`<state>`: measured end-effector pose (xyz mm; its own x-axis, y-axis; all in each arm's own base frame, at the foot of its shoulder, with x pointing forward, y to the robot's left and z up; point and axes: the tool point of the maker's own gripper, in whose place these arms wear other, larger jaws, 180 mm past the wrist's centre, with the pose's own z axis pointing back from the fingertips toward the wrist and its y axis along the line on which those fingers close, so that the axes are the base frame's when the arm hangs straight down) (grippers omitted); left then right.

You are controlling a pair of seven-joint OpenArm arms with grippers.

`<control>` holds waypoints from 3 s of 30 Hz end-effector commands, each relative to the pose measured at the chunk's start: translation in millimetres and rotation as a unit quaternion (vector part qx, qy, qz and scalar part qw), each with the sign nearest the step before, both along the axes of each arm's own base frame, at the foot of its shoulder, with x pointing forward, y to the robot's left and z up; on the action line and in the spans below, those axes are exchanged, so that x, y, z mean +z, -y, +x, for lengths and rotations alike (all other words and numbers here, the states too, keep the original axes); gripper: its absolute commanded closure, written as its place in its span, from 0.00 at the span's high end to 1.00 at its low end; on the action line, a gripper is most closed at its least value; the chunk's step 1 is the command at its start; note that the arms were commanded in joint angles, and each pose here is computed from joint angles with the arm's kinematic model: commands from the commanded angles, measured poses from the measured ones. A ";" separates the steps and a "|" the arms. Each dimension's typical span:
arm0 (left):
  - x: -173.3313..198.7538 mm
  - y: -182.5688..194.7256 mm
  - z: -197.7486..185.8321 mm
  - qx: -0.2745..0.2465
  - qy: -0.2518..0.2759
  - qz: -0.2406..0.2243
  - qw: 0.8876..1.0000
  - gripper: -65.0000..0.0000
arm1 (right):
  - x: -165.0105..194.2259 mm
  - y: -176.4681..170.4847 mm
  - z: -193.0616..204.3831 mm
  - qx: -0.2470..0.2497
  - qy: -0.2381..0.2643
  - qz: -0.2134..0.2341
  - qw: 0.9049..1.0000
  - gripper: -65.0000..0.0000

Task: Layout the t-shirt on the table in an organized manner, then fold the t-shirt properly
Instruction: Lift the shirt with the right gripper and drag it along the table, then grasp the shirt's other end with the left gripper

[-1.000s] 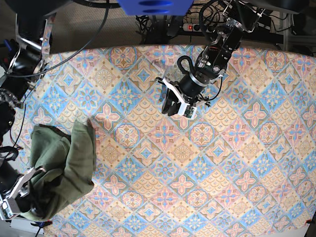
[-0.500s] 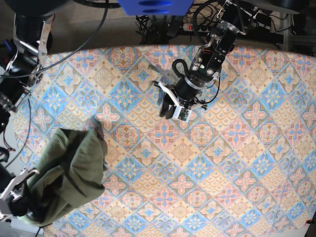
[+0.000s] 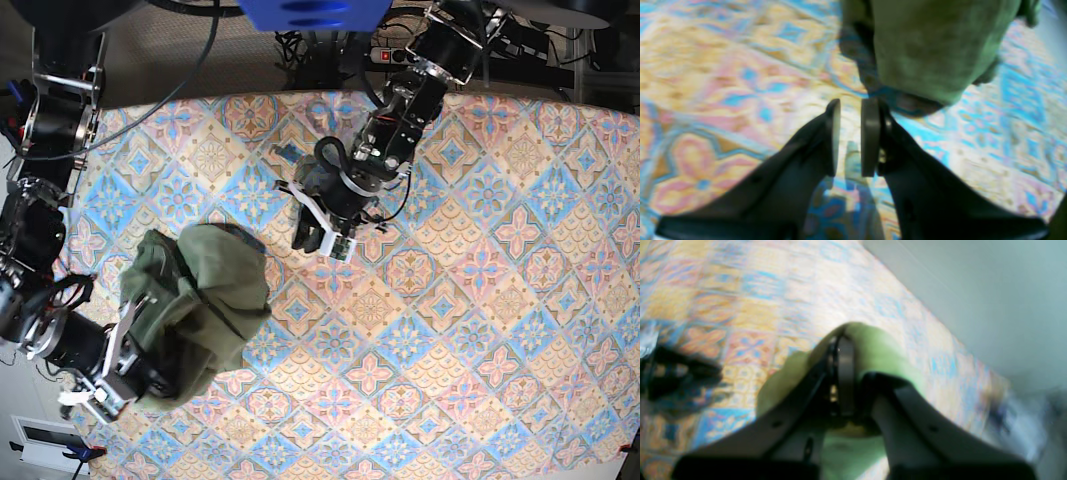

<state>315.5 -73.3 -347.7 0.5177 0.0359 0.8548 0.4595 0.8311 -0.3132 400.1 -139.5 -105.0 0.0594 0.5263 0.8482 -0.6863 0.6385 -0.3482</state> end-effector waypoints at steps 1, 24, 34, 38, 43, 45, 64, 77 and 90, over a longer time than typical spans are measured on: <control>18.4 8.7 5.8 -0.005 0.025 -0.020 0.999 0.17 | 32.3 20.7 16.2 -0.046 0.055 0.001 0.997 0.02; 13.9 -8.6 10.5 -0.004 0.031 0.001 1.000 0.17 | 35.2 49.5 40.0 -0.161 0.127 -0.045 0.978 0.02; 18.3 3.1 3.7 -0.023 0.037 -0.001 0.999 0.17 | 54.8 41.5 11.9 -0.118 0.146 0.027 0.982 0.01; 19.3 3.6 3.6 -0.022 0.036 -0.005 0.999 0.17 | 55.3 47.1 12.9 -0.125 0.142 0.046 0.981 0.01; 37.4 12.4 17.9 -0.022 0.048 -0.029 0.998 0.17 | 53.0 46.6 12.2 -0.124 0.139 0.047 0.981 0.01; 42.6 21.6 23.6 -0.020 0.038 -0.055 0.998 0.17 | 44.0 47.3 9.9 -0.125 0.129 0.048 0.983 0.01; 33.4 107.0 7.3 -0.113 -0.063 -0.106 0.986 0.62 | 26.4 53.9 5.3 -0.135 0.109 0.047 0.984 0.01; -8.5 99.8 46.6 -0.074 -0.080 -0.064 0.992 0.62 | 26.7 52.7 4.8 -0.132 0.108 0.049 0.984 0.01; -11.3 45.8 91.0 -0.010 -0.077 -0.053 0.996 0.00 | 33.2 77.3 -5.1 -0.156 0.110 0.088 0.978 0.01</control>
